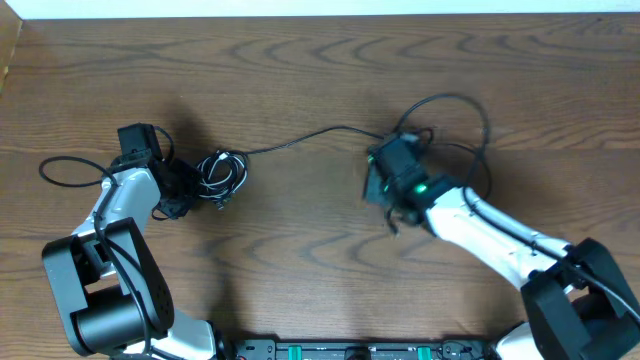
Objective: Untangle cables
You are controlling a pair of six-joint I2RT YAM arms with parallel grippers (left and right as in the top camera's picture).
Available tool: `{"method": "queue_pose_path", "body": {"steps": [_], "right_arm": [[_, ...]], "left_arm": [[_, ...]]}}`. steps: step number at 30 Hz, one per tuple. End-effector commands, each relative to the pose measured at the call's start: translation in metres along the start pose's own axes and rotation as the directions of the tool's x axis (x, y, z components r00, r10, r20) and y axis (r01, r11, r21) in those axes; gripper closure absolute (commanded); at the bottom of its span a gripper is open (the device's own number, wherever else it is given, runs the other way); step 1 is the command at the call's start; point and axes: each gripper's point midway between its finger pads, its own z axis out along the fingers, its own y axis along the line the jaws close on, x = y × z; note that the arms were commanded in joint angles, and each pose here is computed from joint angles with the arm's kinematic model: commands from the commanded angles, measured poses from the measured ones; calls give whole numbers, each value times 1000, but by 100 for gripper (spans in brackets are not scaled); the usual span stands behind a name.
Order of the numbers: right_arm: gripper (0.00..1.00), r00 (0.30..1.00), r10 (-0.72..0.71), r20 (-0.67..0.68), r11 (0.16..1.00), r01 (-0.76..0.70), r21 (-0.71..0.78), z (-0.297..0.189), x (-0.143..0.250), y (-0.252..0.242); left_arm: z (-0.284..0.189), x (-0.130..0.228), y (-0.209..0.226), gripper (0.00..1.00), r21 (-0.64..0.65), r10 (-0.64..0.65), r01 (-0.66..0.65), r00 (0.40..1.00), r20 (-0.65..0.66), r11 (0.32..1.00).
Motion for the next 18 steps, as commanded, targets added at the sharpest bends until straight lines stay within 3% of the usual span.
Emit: {"method": "queue_pose_path", "body": {"steps": [1, 3, 4, 5, 7, 9, 11, 13, 18], "right_arm": [[99, 985, 48, 168, 992, -67, 104, -1, -48, -31], [92, 977, 84, 197, 989, -106, 104, 0, -61, -41], [78, 973, 101, 207, 986, -125, 110, 0, -67, -48], [71, 970, 112, 214, 984, -138, 113, 0, -71, -53], [38, 966, 133, 223, 980, -162, 116, 0, -77, -61], [15, 981, 86, 172, 992, -100, 76, 2, -75, -57], [11, 994, 8, 107, 1000, -9, 9, 4, -66, -44], [12, 997, -70, 23, 994, 71, -88, 2, -49, -28], [12, 991, -108, -80, 950, 79, -302, -22, -29, 7]], "left_arm": [[-8, -2, -12, 92, 43, 11, -11, 1000, 4, 999], [-8, 4, -19, 92, 64, 25, -24, 1000, -16, 998], [-7, 8, -22, 92, 64, 41, -40, 999, -20, 997], [-6, 10, -25, 92, 67, 52, -50, 998, -21, 997], [-4, 19, -34, 92, 73, 90, -88, 996, -28, 993], [-2, 33, -46, 92, 83, 142, -138, 989, -39, 987], [0, 45, -56, 92, 90, 186, -181, 981, -49, 979], [2, 59, -65, 92, 96, 232, -226, 971, -59, 969], [5, 91, -88, 92, 131, 378, -367, 923, -68, 921]]}}
